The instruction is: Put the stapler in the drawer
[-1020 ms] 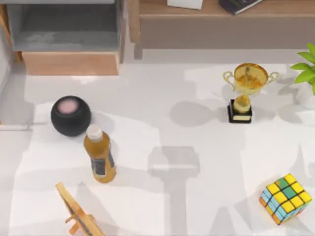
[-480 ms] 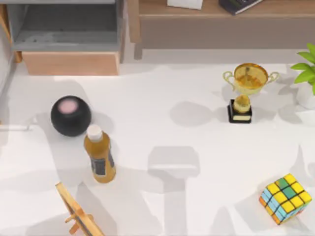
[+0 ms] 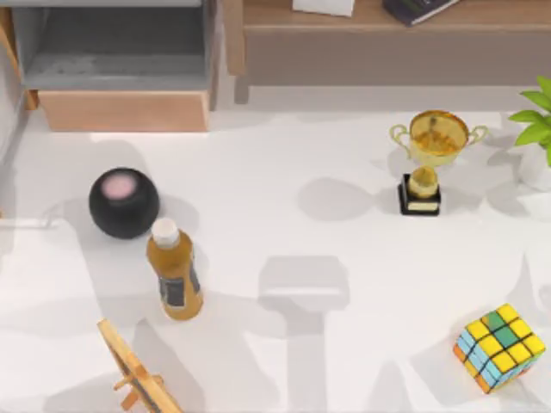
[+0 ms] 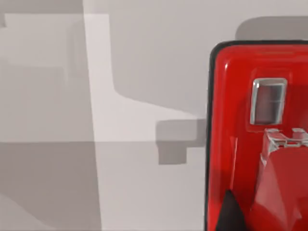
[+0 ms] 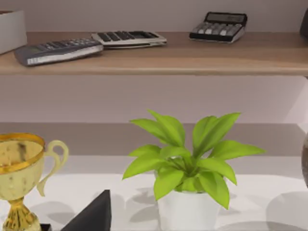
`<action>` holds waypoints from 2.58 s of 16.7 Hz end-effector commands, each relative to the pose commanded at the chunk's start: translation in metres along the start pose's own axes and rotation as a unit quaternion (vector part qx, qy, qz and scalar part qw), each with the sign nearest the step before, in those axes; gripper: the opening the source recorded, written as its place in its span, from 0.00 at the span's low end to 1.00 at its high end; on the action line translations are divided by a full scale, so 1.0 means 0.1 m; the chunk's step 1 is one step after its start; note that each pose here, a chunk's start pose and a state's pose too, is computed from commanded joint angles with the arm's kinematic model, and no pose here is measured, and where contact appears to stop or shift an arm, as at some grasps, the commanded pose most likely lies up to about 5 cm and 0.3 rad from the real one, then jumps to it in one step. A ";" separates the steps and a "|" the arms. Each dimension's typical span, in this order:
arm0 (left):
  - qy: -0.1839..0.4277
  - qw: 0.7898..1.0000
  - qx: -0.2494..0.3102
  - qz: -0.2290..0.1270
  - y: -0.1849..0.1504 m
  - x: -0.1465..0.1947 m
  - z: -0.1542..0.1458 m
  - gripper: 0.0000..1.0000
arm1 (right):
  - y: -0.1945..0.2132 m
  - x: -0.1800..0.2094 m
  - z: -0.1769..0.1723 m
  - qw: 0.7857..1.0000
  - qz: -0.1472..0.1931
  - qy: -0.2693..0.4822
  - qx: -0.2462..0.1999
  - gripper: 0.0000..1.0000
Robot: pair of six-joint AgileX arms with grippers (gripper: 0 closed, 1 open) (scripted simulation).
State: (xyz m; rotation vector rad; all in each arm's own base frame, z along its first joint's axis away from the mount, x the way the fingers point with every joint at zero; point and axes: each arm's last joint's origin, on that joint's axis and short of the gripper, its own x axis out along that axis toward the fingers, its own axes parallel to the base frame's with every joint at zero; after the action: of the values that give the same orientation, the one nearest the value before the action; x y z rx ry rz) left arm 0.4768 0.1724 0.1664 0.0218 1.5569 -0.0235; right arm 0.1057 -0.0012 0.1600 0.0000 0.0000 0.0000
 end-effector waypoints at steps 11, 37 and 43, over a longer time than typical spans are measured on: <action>-0.001 1.000 -0.002 -0.001 0.01 0.07 -0.01 0.00 | 0.00 0.00 0.00 1.000 0.000 0.000 0.000 1.00; -0.012 1.000 0.005 0.000 0.02 0.00 -0.02 1.00 | 0.00 0.00 0.00 1.000 0.000 0.000 0.000 1.00; -0.142 0.987 0.075 0.026 0.13 -0.59 -0.21 1.00 | 0.00 0.00 0.00 1.000 0.000 0.000 0.000 1.00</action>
State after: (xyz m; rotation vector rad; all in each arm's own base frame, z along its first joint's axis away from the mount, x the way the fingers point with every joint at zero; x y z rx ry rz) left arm 0.4552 0.1865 0.2251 0.1721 1.2655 -0.0990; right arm 0.1057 -0.0012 0.1600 0.0000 0.0000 0.0000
